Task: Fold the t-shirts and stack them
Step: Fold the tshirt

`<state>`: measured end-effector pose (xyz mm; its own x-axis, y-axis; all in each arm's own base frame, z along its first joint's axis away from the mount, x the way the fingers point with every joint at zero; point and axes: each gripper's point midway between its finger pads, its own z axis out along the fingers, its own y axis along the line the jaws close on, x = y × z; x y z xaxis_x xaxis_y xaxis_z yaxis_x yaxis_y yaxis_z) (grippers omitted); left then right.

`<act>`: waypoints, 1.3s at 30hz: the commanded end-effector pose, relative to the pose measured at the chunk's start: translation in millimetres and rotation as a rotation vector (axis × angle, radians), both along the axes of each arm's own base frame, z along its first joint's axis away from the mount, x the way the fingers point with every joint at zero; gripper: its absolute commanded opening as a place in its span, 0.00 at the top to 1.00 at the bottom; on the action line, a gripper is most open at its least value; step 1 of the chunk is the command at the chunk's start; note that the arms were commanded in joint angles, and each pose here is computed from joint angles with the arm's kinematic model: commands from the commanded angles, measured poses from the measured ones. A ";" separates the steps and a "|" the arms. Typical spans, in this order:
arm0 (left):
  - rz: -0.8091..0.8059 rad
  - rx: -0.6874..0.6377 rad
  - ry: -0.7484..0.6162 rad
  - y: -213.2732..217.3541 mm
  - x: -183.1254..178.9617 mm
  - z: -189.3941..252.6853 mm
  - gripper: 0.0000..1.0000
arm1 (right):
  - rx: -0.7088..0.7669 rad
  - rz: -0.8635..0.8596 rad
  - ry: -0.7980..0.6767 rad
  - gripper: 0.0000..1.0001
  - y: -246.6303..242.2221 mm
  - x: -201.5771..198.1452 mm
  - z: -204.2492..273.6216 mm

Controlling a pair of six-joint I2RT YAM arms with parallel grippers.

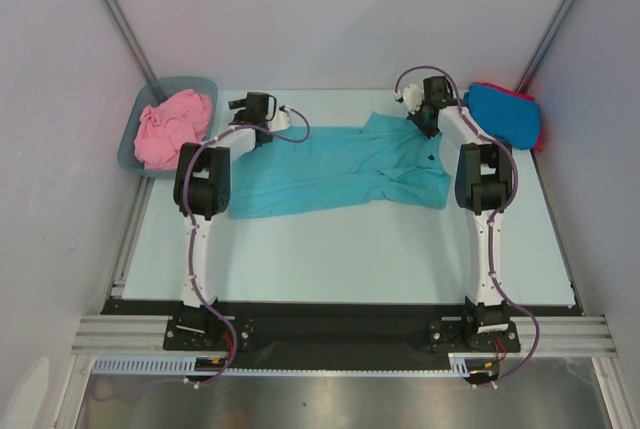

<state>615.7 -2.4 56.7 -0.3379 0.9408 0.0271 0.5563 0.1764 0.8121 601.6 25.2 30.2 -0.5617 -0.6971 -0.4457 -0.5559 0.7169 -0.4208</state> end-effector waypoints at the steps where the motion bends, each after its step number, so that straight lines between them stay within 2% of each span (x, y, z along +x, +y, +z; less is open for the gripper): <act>1: -0.002 0.052 0.021 4.1 -1.5 -15.7 0.00 | -0.094 -0.004 -0.004 1.00 -26.8 6.9 -8.7; 5: 0.002 0.081 -0.005 5.9 3.4 -12.2 0.00 | -0.087 0.061 0.046 0.99 -13.1 -4.2 -9.5; 6: 0.001 0.075 -0.021 5.0 5.9 -7.2 0.00 | -0.069 0.091 0.056 0.95 -4.9 -7.0 -8.2; 10: 0.011 0.051 -0.067 1.6 12.8 8.7 0.00 | 0.008 0.141 0.030 0.85 21.9 -11.5 26.8; 15: 0.015 0.018 -0.110 -10.3 14.3 23.0 0.00 | 0.094 0.111 -0.119 0.84 51.5 7.2 80.1; 16: 0.015 0.004 -0.158 -13.2 18.6 34.7 0.00 | 0.130 0.081 -0.185 0.84 60.5 16.8 94.7; 22: 0.007 -0.044 -0.206 -35.9 15.7 53.9 0.00 | 0.163 -0.023 -0.401 0.85 75.0 44.9 141.7; 26: 0.003 -0.069 -0.219 -48.3 7.8 67.5 0.00 | 0.186 0.000 -0.368 0.90 96.2 52.9 125.5; 28: 0.013 -0.076 -0.216 -48.8 2.0 70.6 0.00 | 0.184 -0.002 -0.294 0.90 101.1 52.4 90.5; 31: 0.028 -0.101 -0.221 -48.5 -6.7 85.1 0.00 | 0.190 -0.008 -0.274 0.91 105.7 55.9 71.6; 39: 0.055 -0.106 -0.266 -40.2 -22.9 123.7 0.00 | 0.215 -0.019 -0.243 0.91 108.8 56.3 44.5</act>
